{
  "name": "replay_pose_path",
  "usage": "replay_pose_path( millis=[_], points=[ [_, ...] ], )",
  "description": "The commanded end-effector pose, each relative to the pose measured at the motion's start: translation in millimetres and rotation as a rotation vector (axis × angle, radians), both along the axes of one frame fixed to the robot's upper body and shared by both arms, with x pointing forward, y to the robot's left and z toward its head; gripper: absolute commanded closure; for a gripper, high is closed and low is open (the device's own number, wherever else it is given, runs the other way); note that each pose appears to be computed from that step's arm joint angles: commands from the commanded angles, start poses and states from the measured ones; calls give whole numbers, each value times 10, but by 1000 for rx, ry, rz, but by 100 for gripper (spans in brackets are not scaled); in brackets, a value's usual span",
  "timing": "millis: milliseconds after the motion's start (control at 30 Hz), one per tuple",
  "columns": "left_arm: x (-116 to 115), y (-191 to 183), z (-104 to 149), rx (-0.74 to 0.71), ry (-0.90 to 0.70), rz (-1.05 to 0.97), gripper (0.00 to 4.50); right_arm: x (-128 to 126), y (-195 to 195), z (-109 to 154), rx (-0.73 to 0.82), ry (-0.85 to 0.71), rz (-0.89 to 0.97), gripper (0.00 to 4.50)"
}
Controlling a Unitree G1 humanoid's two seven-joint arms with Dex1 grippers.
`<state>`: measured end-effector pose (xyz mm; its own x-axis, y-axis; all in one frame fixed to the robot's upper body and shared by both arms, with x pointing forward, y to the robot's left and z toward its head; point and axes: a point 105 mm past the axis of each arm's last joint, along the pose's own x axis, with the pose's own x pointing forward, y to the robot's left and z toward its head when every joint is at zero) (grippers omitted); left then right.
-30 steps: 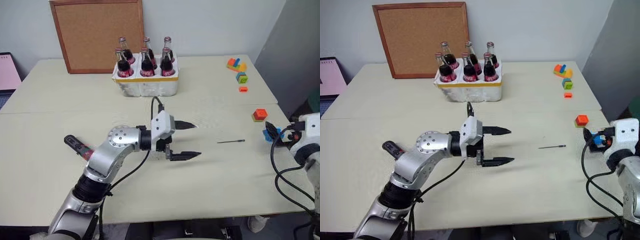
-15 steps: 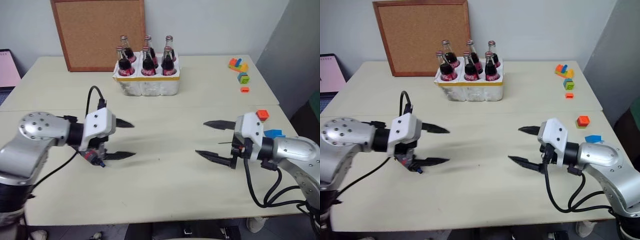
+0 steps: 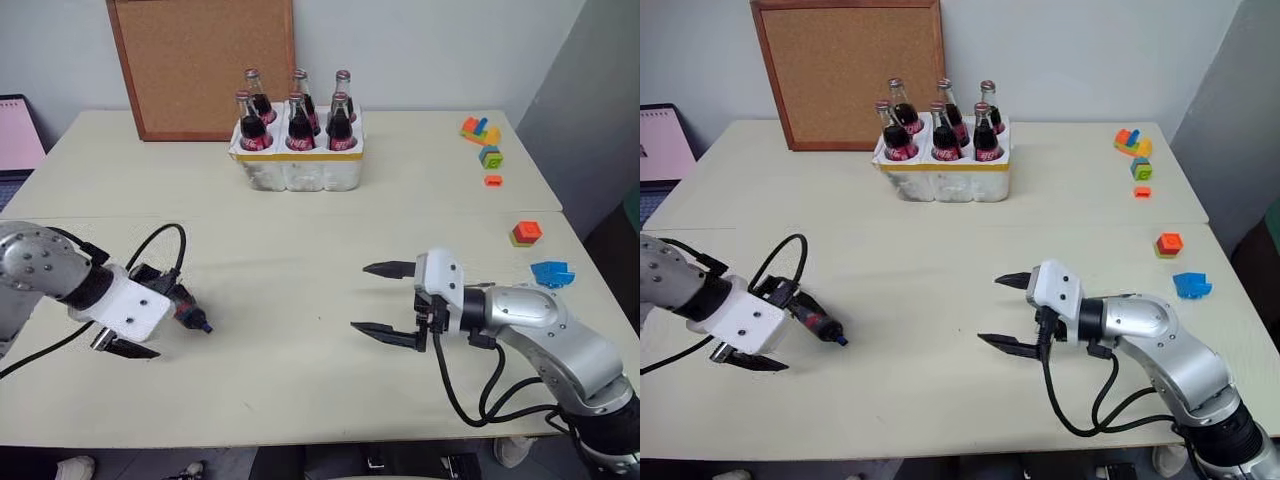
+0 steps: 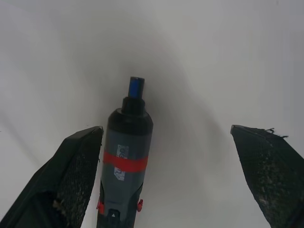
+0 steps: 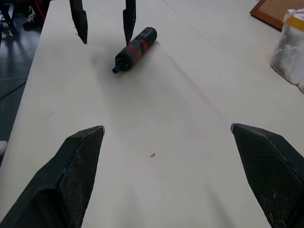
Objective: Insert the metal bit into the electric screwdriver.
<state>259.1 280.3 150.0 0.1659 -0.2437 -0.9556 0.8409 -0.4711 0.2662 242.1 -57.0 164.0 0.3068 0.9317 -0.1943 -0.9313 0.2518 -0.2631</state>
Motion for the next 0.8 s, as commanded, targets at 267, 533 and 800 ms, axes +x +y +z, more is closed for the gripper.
replay_pose_path(
  millis=[267,533,800],
  points=[
    [263,-207,-107,-11,-29,-36,0,-168,101,89,30,-28,42,1],
    [240,-154,-194,57,15,-24,0,-246,66,107,11,-12,70,1],
    [281,-179,-280,59,0,-8,49,-256,65,105,10,-17,65,0]
  ],
)
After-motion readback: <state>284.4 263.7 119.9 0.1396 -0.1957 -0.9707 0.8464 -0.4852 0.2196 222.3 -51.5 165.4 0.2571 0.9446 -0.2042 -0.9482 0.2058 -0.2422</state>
